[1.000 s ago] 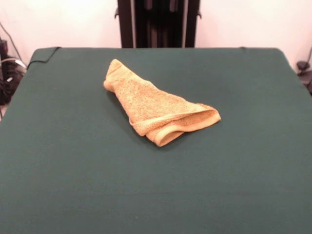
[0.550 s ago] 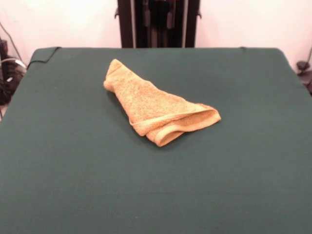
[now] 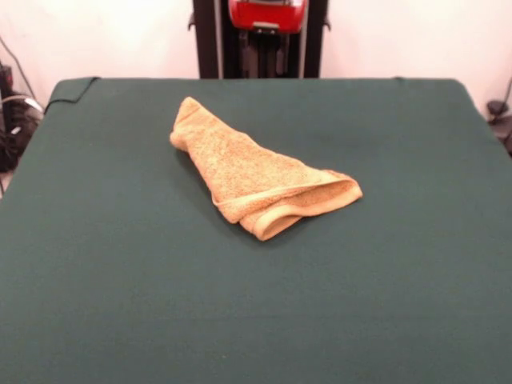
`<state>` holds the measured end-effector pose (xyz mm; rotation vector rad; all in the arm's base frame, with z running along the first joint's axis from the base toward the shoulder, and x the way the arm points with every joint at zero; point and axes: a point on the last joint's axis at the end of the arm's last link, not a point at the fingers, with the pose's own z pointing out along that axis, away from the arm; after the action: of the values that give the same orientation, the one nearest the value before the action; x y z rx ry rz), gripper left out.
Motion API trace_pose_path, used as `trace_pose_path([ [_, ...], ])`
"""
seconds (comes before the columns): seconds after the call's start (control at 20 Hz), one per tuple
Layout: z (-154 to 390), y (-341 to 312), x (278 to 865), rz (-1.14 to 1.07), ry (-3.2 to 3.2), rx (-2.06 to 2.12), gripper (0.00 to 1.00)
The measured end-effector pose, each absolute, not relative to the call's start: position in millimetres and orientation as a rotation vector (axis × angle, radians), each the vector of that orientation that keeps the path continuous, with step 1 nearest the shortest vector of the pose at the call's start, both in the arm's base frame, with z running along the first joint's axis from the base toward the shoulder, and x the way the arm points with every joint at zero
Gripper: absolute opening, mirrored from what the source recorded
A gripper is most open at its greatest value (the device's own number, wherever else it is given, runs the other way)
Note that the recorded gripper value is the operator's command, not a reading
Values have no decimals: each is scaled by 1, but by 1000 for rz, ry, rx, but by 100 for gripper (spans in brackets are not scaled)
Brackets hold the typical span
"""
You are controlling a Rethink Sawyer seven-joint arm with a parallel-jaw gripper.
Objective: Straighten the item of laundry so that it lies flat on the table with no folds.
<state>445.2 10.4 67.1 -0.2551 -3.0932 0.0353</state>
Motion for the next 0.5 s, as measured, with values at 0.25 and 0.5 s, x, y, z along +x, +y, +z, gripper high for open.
trace_pose_path([
  [0.25, 50, 9, 437, 48, -3086, -260, 100],
  [0.5, 36, 9, 431, 57, -3089, -261, 100],
])
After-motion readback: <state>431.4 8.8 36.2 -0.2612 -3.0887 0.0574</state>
